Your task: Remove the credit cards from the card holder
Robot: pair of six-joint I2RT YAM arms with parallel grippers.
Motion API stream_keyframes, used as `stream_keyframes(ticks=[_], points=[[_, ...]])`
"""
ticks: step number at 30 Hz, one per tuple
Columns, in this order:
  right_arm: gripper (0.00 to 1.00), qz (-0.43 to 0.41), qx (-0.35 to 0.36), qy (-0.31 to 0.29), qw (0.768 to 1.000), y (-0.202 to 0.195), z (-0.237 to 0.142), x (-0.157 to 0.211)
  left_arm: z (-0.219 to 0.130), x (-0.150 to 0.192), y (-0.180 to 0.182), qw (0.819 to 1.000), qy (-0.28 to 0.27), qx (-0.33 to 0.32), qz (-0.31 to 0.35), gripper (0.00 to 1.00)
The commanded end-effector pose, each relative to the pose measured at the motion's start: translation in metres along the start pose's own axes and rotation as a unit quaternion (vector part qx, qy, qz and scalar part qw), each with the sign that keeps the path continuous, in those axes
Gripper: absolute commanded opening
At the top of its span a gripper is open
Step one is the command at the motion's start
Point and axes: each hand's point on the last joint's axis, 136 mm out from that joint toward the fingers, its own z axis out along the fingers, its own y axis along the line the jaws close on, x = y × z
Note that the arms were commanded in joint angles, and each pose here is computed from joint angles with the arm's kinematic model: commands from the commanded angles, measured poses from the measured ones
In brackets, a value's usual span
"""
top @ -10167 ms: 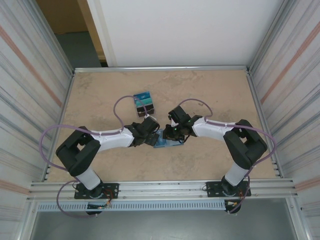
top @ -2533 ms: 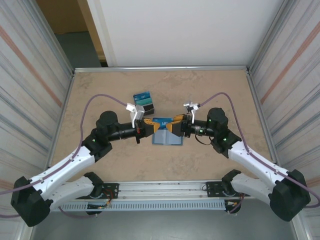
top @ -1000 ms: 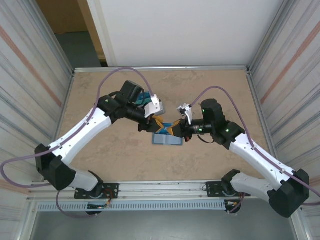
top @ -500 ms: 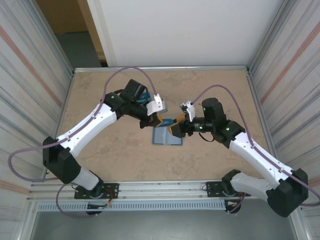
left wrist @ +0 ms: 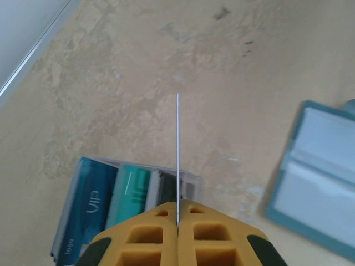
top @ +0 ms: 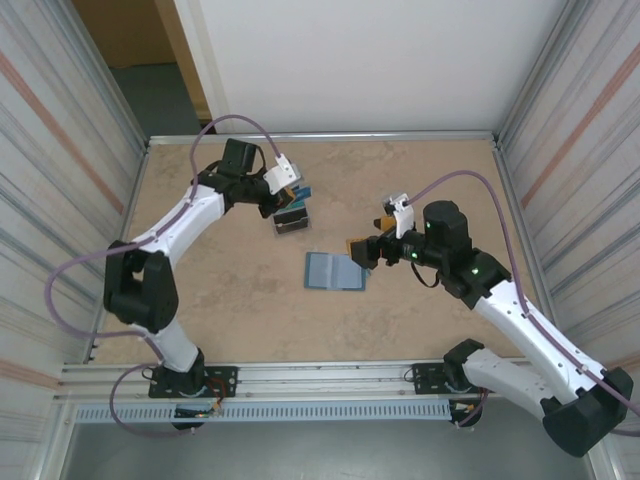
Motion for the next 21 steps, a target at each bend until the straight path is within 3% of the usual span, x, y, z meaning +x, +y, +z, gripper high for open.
stream_keyframes(ticks=[1,21], points=[[0.99,0.027,0.061,-0.005,0.998,-0.022,-0.007,0.003,0.004,-0.008,0.028,0.999,-0.013,-0.027,0.036,0.00],[0.99,0.068,0.120,-0.026,0.990,-0.039,-0.023,0.004,0.048,0.046,0.078,0.999,0.016,-0.018,0.024,0.00]])
